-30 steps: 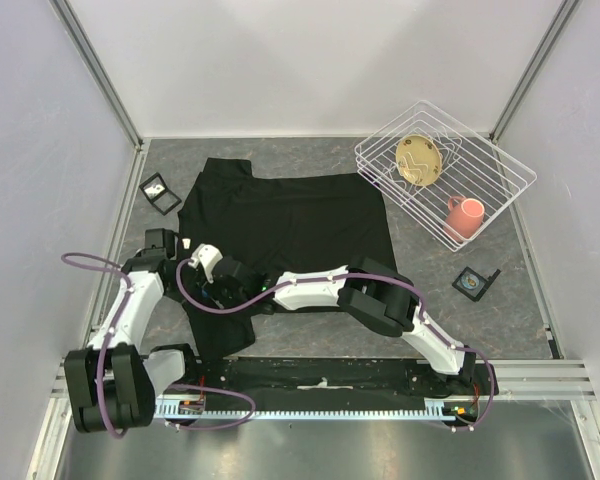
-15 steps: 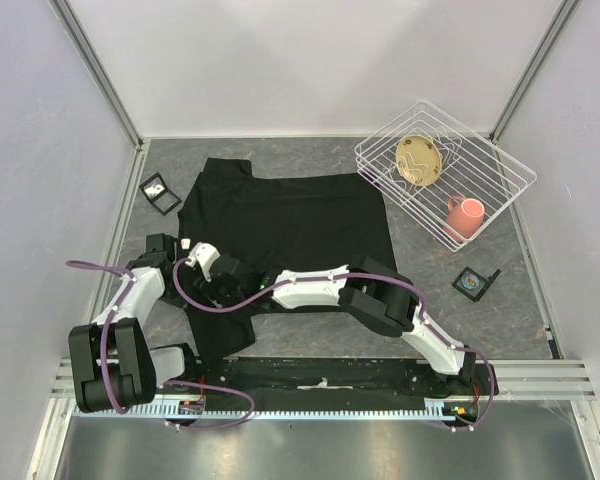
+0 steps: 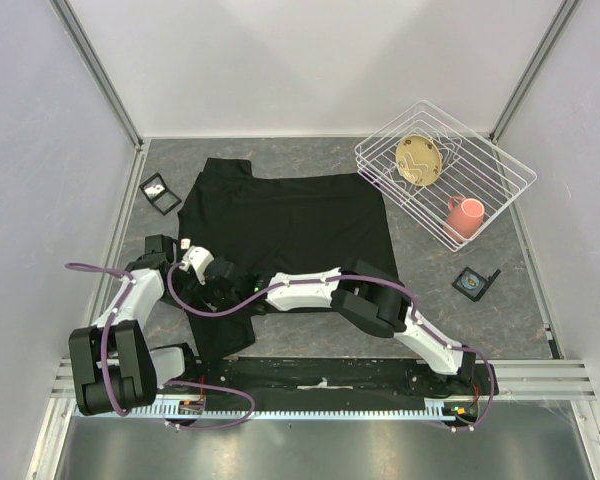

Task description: Remove the brooch from the garment

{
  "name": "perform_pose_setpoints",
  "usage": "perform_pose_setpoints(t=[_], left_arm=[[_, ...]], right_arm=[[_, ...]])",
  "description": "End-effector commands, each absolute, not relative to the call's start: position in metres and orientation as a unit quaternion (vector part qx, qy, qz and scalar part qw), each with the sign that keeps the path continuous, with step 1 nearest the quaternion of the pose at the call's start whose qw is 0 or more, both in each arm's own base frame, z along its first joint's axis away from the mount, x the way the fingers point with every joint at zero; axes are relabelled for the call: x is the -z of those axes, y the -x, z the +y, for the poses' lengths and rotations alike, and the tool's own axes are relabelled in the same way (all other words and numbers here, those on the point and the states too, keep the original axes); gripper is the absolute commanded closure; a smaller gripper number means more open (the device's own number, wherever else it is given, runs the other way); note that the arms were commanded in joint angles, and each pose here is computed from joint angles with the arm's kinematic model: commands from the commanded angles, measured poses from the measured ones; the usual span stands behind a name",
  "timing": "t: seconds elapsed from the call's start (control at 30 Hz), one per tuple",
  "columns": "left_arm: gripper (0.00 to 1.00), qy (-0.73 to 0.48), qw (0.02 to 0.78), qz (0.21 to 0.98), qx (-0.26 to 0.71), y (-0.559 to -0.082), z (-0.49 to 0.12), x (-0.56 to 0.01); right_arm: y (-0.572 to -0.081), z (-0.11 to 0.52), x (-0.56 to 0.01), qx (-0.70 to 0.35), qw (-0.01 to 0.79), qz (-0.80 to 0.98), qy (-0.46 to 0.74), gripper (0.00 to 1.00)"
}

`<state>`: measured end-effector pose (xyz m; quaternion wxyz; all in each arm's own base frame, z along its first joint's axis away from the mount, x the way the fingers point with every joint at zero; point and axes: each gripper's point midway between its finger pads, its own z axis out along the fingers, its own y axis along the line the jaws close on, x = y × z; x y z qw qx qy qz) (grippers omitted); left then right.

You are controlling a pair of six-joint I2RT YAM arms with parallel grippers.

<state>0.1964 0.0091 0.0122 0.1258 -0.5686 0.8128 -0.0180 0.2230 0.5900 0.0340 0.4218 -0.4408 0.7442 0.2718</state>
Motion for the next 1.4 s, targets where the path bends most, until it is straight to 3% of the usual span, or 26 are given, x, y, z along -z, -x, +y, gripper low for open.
perform_pose_setpoints(t=[0.0, 0.4, 0.9, 1.37], left_arm=[[0.86, 0.572, 0.118, 0.811, 0.018, -0.189, 0.007, -0.007], [0.85, 0.572, 0.120, 0.811, 0.023, -0.189, 0.006, -0.008], [0.86, 0.572, 0.123, 0.811, 0.031, -0.190, 0.003, -0.012], [0.85, 0.565, 0.132, 0.813, 0.057, -0.196, -0.003, -0.026]], right_arm=[[-0.219, 0.596, -0.026, -0.272, 0.418, 0.741, 0.451, 0.46], [-0.223, 0.576, -0.001, -0.196, 0.432, 0.755, 0.452, 0.42], [-0.221, 0.583, -0.027, -0.274, 0.428, 0.793, 0.337, 0.67], [-0.243, 0.552, -0.031, -0.332, 0.409, 0.815, 0.243, 0.68]])
